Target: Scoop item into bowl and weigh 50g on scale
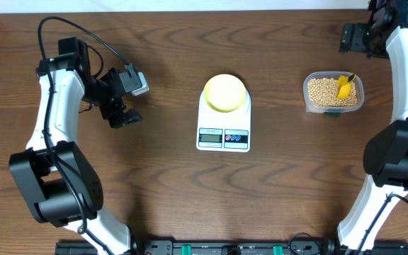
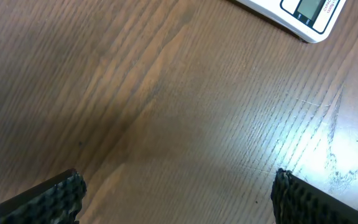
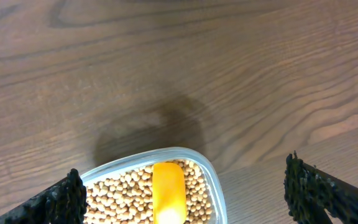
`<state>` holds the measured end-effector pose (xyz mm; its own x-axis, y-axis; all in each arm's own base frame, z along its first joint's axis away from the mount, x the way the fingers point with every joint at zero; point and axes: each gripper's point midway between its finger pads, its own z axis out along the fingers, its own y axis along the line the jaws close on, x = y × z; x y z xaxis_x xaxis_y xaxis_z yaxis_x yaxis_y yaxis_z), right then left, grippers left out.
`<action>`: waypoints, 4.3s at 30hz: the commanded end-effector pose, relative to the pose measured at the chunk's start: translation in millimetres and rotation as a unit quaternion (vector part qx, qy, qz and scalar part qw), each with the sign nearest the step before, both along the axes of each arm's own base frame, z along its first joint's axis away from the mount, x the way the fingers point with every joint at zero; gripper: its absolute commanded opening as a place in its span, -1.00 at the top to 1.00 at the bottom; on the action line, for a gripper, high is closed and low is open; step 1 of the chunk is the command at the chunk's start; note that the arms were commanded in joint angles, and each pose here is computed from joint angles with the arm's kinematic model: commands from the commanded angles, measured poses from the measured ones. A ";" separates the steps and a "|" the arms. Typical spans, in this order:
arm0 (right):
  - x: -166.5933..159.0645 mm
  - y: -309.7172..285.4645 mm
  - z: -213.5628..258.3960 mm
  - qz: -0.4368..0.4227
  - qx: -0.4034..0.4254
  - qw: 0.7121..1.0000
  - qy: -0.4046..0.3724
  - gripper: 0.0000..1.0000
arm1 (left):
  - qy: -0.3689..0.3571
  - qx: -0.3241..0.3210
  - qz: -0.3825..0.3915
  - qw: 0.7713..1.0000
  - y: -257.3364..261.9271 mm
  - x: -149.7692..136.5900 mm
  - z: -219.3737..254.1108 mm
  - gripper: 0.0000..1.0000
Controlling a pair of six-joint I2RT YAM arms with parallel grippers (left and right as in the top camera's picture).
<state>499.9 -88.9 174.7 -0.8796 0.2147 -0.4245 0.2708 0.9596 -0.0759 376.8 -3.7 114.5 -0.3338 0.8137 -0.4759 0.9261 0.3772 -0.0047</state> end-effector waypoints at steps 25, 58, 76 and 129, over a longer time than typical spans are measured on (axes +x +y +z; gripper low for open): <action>1.7 -4.3 6.5 0.000 -0.008 1.000 -0.007 -0.98 | 0.000 0.003 0.005 1.000 1.9 -2.3 2.8 -0.96; 1.7 -4.3 6.5 0.000 -0.008 1.000 -0.007 -0.98 | 0.000 0.003 0.005 1.000 2.0 -2.2 2.8 -0.96; 1.7 -4.3 6.5 0.000 -0.008 1.000 -0.007 -0.98 | -0.060 0.015 0.004 0.998 7.3 24.3 7.2 -0.96; 1.7 -4.3 6.5 0.000 -0.008 1.000 -0.007 -0.99 | 0.186 0.049 0.352 0.916 -180.6 -35.5 -15.9 -0.96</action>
